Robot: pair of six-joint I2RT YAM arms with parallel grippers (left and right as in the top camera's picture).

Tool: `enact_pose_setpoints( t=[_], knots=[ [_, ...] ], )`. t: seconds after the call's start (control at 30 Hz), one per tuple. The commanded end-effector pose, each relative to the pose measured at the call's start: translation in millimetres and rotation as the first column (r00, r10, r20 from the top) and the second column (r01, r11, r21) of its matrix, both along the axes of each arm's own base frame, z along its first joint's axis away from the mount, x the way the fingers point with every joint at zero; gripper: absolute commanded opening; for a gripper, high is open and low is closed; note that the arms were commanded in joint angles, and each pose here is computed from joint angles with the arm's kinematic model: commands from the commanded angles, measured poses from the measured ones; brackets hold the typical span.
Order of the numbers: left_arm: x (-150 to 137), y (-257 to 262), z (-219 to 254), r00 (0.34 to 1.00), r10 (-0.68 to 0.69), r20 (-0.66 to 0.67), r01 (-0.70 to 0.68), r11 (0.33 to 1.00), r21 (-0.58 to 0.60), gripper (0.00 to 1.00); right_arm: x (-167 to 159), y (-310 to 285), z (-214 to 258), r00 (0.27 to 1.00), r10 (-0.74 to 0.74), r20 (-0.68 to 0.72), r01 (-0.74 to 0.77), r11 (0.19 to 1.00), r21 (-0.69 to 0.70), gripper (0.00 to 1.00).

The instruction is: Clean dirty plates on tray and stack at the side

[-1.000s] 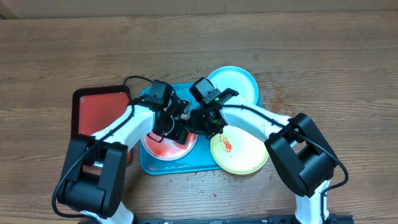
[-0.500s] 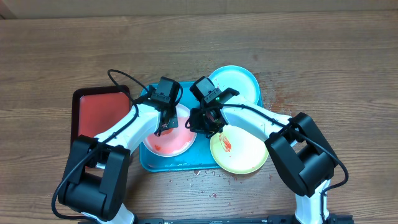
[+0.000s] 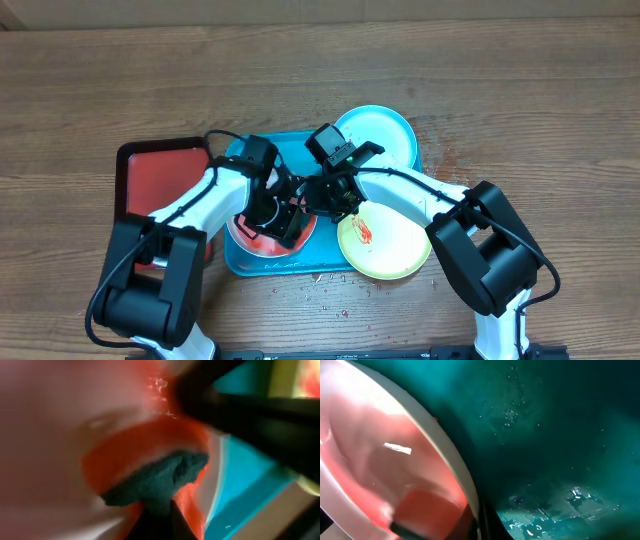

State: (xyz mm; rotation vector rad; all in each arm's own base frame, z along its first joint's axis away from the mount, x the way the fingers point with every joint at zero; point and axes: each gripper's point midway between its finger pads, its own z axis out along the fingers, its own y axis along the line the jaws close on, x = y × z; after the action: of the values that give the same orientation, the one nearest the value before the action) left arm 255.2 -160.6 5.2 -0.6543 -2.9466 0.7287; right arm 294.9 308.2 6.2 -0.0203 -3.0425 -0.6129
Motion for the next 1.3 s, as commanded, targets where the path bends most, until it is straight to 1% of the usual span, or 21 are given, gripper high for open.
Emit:
enact_pose_setpoints(
  t=[0.0, 0.03, 0.1, 0.17, 0.23, 0.33, 0.37, 0.4, 0.43, 0.5, 0.57, 0.6, 0.67, 0.7, 0.73, 0.77, 0.8, 0.9, 1.0, 1.13, 1.27],
  knots=[
    [9.7, -18.1, -5.7, 0.999, -0.008, 0.041, 0.011, 0.997, -0.082, 0.04, -6.2, 1.3, -10.7, 1.0, -0.002, -0.02, 0.002, 1.0, -0.014, 0.04],
    [24.9, -9.4, -11.6, 0.995, 0.054, 0.083, -0.054, 0.998, -0.012, 0.04, -6.2, 1.3, -10.7, 1.0, -0.002, -0.02, 0.002, 1.0, -0.014, 0.04],
    [49.2, 9.9, -18.8, 0.973, 0.162, 0.165, -0.181, 0.978, 0.105, 0.04, -6.3, 1.2, -10.7, 1.0, -0.002, -0.02, 0.002, 1.0, -0.015, 0.04],
    [69.8, 35.0, -22.1, 0.928, 0.275, 0.251, -0.33, 0.921, 0.209, 0.04, -6.3, 1.1, -10.7, 1.0, -0.002, -0.021, 0.002, 1.0, -0.015, 0.04],
    [84.4, 62.2, -22.2, 0.867, 0.368, 0.336, -0.466, 0.836, 0.289, 0.04, -6.5, 1.0, -10.8, 1.0, -0.002, -0.021, 0.002, 1.0, -0.015, 0.04],
    [93.0, 109.4, -17.8, 0.754, 0.472, 0.457, -0.646, 0.656, 0.39, 0.04, -6.8, 0.8, -10.9, 1.0, -0.002, -0.023, 0.002, 1.0, -0.017, 0.04],
    [92.3, 125.1, -15.4, 0.714, 0.497, 0.493, -0.695, 0.586, 0.416, 0.04, -6.8, 0.8, -10.9, 1.0, -0.002, -0.022, 0.002, 1.0, -0.016, 0.04],
    [89.9, 146.3, -11.3, 0.659, 0.522, 0.541, -0.751, 0.489, 0.443, 0.04, -6.7, 0.8, -10.9, 1.0, -0.002, -0.022, 0.002, 1.0, -0.017, 0.04],
    [88.1, 153.9, -10.0, 0.65, 0.521, 0.554, -0.76, 0.462, 0.458, 0.04, -6.7, 0.7, -10.9, 1.0, -0.002, -0.022, 0.002, 1.0, -0.017, 0.04],
    [84.3, 159.3, -10.6, 0.653, 0.525, 0.546, -0.757, 0.45, 0.474, 0.04, -6.2, 0.2, -11.1, 1.0, -0.003, -0.019, 0.003, 1.0, -0.02, 0.04],
    [78.0, 155.9, -13.8, 0.678, 0.53, 0.509, -0.735, 0.471, 0.488, 0.04, -5.4, -0.8, -11.6, 1.0, -0.005, -0.015, 0.005, 1.0, -0.027, 0.04],
    [73.9, 150.2, -16.7, 0.707, 0.526, 0.472, -0.707, 0.506, 0.494, 0.05, -5.1, -1.4, -11.8, 1.0, -0.006, -0.013, 0.005, 1.0, -0.03, 0.04],
    [63.1, 125.9, -24.8, 0.795, 0.5, 0.343, -0.606, 0.64, 0.473, 0.04, -5.1, -2.6, -12.3, 1.0, -0.007, -0.012, 0.007, 0.999, -0.036, 0.04],
    [57.4, 109.6, -27.4, 0.84, 0.472, 0.269, -0.543, 0.718, 0.435, 0.04, -5.6, -3.2, -12.5, 1.0, -0.007, -0.014, 0.007, 0.999, -0.039, 0.04],
    [52.6, 95.3, -27.7, 0.873, 0.441, 0.208, -0.487, 0.78, 0.392, 0.04, -5.8, -3.5, -12.6, 1.0, -0.007, -0.015, 0.006, 0.999, -0.041, 0.04],
    [46.2, 65.9, -20.1, 0.924, 0.369, 0.101, -0.383, 0.882, 0.273, 0.04, -6.5, -4.6, -13.0, 1.0, -0.003, -0.016, 0.002, 0.999, -0.046, 0.04],
    [45.8, 56.9, -14.1, 0.935, 0.347, 0.072, -0.354, 0.906, 0.231, 0.04, -6.7, -4.7, -13.0, 1.0, 0.008, -0.013, -0.008, 0.999, -0.045, 0.04],
    [58.7, 41.3, 16.0, 0.942, 0.333, 0.031, -0.334, 0.932, 0.139, 0.04, -8.0, -5.7, -13.2, 1.0, 0.021, -0.014, -0.021, 0.999, -0.049, 0.04],
    [85.2, 36.1, 61.5, 0.941, 0.335, 0.047, -0.337, 0.94, 0.058, 0.04, -8.3, -6.0, -12.0, 0.998, 0.063, 0.0, -0.063, 0.997, -0.048, 0.04],
    [125.1, 52.3, 130.7, 0.911, 0.391, 0.135, -0.395, 0.919, 0.005, 0.04, -10.6, -9.4, -2.4, 0.995, 0.097, 0.015, -0.096, 0.994, -0.055, 0.04],
    [147.7, 74.2, 180.0, 0.871, 0.436, 0.225, -0.445, 0.896, -0.014, 0.04, -5.7, -14.7, 19.4, 0.989, 0.125, 0.081, -0.119, 0.99, -0.071, 0.04]
  ],
)
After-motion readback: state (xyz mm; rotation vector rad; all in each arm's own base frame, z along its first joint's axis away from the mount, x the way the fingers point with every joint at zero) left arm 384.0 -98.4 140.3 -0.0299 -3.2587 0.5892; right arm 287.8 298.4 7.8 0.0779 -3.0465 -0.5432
